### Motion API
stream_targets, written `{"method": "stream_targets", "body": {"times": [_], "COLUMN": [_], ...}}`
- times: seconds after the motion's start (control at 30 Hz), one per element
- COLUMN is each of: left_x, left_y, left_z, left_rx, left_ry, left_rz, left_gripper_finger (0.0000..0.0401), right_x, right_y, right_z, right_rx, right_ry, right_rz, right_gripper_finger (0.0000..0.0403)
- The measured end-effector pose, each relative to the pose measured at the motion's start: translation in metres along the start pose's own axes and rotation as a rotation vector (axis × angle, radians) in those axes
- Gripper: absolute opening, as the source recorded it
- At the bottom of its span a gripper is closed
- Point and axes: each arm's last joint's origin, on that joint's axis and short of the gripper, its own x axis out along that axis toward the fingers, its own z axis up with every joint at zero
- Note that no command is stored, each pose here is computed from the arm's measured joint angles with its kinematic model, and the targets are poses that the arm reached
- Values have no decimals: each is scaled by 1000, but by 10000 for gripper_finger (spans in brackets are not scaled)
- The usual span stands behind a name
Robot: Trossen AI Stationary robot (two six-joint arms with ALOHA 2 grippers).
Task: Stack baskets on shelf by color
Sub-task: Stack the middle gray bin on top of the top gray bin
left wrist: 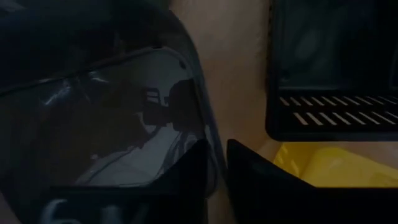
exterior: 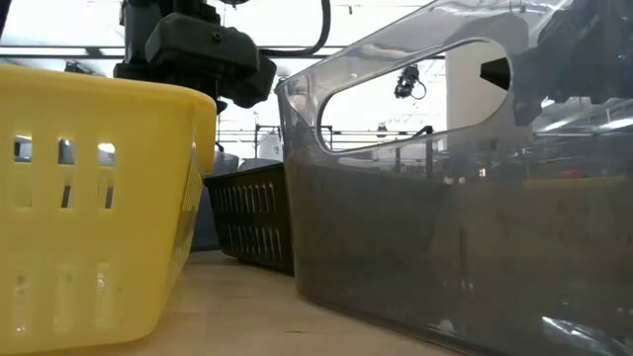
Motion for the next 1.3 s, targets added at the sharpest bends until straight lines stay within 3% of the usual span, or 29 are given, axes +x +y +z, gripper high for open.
{"method": "stream_targets", "body": {"times": [0.2, 0.63, 0.87, 1.3], "left_x": [0, -7, -37, -116], "left_y": [-1, 6, 6, 1], "left_z": [-3, -6, -3, 13], "left_rx": [21, 16, 18, 31], "left_ry": [3, 44, 47, -75], "left_rz": [8, 56, 131, 134], "left_gripper_finger": [9, 7, 9, 10], "right_x": [0, 0, 0, 0], "right_y": [0, 0, 0, 0], "right_z": [0, 0, 0, 0], "right_rx": [0, 0, 0, 0], "right_ry": [0, 1, 1, 1], "right_rz": [0, 0, 0, 0], "right_gripper_finger": [28, 28, 28, 28]}}
